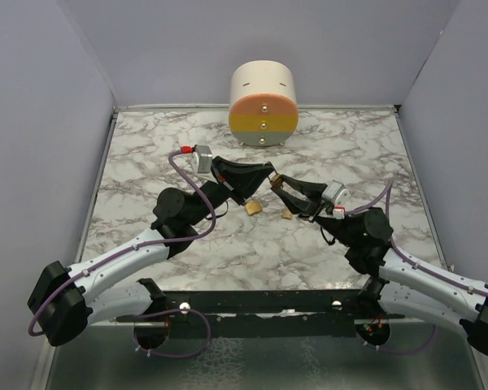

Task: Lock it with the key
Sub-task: Lock the lock.

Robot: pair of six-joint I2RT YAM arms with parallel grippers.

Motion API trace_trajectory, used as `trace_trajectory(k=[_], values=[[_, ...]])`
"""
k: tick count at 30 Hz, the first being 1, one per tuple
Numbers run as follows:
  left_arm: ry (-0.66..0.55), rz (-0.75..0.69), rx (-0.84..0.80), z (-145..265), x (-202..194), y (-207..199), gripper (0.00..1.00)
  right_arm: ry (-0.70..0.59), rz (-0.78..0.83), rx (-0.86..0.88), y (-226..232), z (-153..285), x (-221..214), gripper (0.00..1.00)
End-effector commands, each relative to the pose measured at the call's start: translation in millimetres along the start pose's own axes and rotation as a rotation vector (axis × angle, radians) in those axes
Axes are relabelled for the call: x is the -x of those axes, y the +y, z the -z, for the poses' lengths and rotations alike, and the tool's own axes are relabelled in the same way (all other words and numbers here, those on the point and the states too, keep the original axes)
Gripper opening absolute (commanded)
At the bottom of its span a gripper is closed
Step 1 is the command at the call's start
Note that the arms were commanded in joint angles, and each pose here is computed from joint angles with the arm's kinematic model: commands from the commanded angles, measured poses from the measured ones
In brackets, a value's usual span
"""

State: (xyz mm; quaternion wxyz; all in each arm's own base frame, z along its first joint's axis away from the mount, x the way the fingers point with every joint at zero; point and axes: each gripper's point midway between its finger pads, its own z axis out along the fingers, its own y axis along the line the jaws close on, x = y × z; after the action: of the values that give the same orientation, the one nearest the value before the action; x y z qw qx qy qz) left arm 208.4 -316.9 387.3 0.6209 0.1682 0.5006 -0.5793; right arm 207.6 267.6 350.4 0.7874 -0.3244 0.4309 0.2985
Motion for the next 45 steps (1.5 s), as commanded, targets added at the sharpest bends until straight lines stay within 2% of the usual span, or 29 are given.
trace_trajectory(k=[1, 11, 22, 32, 37, 45], values=[[0.249, 0.119, -0.032, 18.0, -78.9, -9.6, 0.0, -0.264, 0.006, -0.11, -24.0, -16.4, 82.0, 0.01], [0.261, 0.116, 0.026, 29.3, -94.4, 2.8, 0.0, -0.303, 0.049, -0.173, -31.1, -21.4, 98.5, 0.01], [0.308, 0.066, -0.032, 41.7, -111.7, -2.8, 0.0, -0.361, 0.045, -0.193, -38.1, -19.0, 124.3, 0.01], [0.404, 0.099, -0.01, 55.6, -158.3, 4.9, 0.0, -0.395, 0.056, -0.222, -46.6, -21.2, 142.4, 0.01], [0.448, 0.096, 0.053, 70.1, -179.6, 20.4, 0.0, -0.404, 0.066, -0.209, -46.2, -22.9, 151.1, 0.01], [0.468, 0.084, 0.075, 72.2, -188.3, 27.8, 0.0, -0.415, 0.057, -0.184, -42.1, -24.2, 154.9, 0.01]])
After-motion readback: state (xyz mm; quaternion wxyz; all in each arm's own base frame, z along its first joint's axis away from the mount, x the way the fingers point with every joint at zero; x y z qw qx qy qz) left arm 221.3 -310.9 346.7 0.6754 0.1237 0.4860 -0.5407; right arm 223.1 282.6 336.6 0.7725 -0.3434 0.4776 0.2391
